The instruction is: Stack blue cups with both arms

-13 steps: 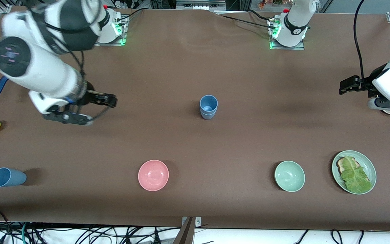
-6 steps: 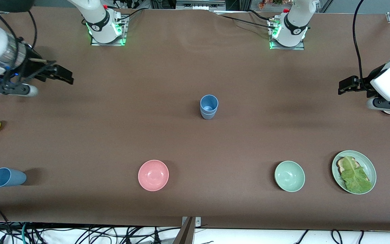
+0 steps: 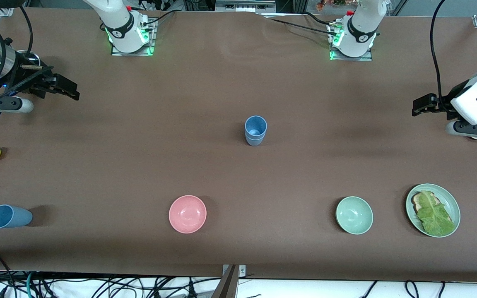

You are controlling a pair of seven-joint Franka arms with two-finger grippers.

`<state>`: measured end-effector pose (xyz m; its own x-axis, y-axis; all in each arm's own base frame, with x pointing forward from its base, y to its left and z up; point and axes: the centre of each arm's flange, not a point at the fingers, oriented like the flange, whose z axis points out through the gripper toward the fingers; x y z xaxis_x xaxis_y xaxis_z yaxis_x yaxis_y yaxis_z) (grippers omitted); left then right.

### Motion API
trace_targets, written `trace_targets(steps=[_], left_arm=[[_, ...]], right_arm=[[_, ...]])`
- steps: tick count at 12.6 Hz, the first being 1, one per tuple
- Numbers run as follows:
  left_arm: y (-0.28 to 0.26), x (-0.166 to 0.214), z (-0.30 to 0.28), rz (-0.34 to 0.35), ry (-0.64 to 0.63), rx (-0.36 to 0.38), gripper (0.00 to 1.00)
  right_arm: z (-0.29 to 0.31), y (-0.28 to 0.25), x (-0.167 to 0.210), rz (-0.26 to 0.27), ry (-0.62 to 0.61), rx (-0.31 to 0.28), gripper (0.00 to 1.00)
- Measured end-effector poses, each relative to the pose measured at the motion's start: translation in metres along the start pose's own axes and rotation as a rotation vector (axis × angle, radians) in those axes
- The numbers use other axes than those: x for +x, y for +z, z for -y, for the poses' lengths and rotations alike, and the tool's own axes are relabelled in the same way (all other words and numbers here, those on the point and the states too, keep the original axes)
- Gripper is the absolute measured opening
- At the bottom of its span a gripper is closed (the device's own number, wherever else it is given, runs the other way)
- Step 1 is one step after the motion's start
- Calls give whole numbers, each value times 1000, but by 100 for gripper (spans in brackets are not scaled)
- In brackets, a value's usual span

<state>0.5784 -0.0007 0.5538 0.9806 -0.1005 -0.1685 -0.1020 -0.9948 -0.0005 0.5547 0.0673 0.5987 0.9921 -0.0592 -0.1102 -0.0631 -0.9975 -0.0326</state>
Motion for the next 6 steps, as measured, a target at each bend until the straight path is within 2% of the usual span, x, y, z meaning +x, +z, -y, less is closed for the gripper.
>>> trace_targets(steps=[6], left_arm=[[0, 0, -5, 0, 10, 1, 100]], right_arm=[[-1, 1, 0, 8, -2, -33, 100]])
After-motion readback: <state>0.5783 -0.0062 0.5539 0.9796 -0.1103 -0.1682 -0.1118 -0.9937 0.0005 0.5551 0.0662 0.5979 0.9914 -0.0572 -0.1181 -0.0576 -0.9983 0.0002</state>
